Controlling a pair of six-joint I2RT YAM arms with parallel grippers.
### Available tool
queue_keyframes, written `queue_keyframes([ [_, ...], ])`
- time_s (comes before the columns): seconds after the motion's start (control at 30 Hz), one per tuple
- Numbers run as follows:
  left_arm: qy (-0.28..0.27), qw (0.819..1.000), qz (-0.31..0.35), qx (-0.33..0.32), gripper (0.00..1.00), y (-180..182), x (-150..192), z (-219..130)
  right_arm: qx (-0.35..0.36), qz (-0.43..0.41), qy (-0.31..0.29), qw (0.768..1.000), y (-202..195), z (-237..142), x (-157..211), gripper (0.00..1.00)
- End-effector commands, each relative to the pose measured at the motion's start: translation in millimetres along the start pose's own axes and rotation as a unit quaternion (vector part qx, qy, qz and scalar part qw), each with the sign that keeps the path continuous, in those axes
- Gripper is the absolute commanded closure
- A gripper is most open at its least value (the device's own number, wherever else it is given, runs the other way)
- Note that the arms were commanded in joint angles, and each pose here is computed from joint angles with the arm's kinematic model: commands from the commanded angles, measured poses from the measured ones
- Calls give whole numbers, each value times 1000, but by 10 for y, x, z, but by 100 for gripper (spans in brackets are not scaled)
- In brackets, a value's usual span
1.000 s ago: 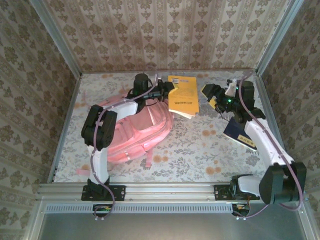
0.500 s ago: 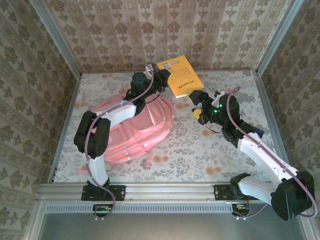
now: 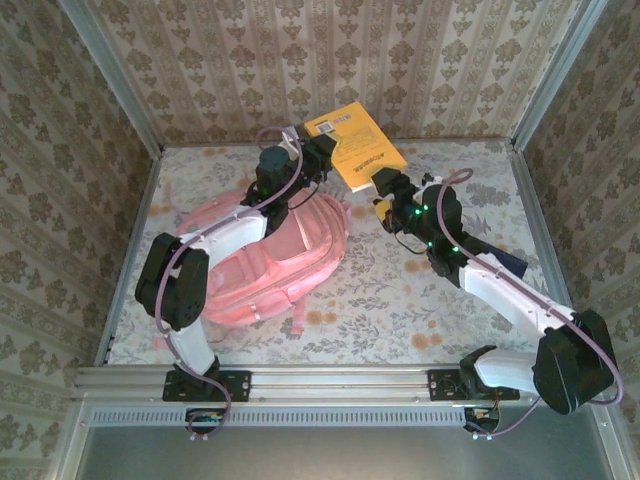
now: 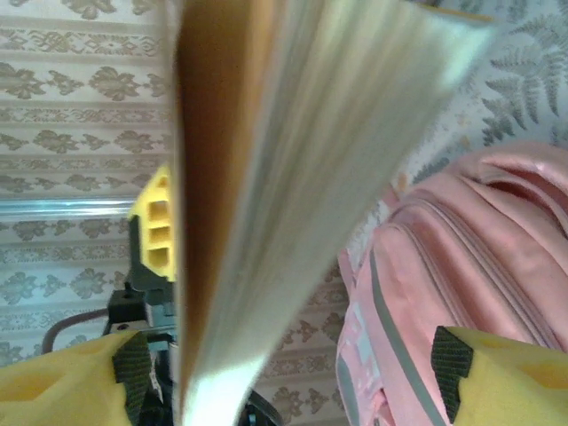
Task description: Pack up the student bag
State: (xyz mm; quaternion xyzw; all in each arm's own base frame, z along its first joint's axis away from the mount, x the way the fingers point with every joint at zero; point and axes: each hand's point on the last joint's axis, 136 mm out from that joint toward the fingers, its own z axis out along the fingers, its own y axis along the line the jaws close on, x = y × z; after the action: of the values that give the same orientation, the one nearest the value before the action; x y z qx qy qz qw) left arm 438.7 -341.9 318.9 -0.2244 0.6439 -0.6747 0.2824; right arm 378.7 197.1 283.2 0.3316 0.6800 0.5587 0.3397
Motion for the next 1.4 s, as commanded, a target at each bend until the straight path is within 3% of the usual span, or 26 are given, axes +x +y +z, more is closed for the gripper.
queue_keyframes([
  [0.0, -7, 997, 24, 67, 100, -540, 37, -121, -83, 9, -30, 996, 489, 83, -122, 24],
  [0.2, -19, 998, 26, 50, 100, -432, 21, -184, -125, 8, -38, 991, 723, 162, -141, 60],
  [0.63, -9, 999, 15, 37, 100, -329, 108, -194, -123, -15, -53, 991, 775, 245, -199, 59],
  [0.83, -6, 999, 19, 27, 100, -298, 107, -208, -97, -23, -60, 993, 603, 304, -225, 100],
  [0.97, 5, 999, 34, 0, 72, -220, 96, -254, -64, -58, -81, 993, 544, 126, -333, 100],
  [1.07, 13, 997, 64, -40, 57, -119, 73, -375, -24, -86, -99, 991, 366, -49, -486, 100],
  [1.23, -12, 982, 112, -151, 48, 229, -121, -834, 28, -100, -116, 988, -15, -374, -725, 100],
  [1.37, -33, 967, 106, -229, 46, 500, -298, -1193, 50, -101, -111, 987, -268, -588, -764, 100],
])
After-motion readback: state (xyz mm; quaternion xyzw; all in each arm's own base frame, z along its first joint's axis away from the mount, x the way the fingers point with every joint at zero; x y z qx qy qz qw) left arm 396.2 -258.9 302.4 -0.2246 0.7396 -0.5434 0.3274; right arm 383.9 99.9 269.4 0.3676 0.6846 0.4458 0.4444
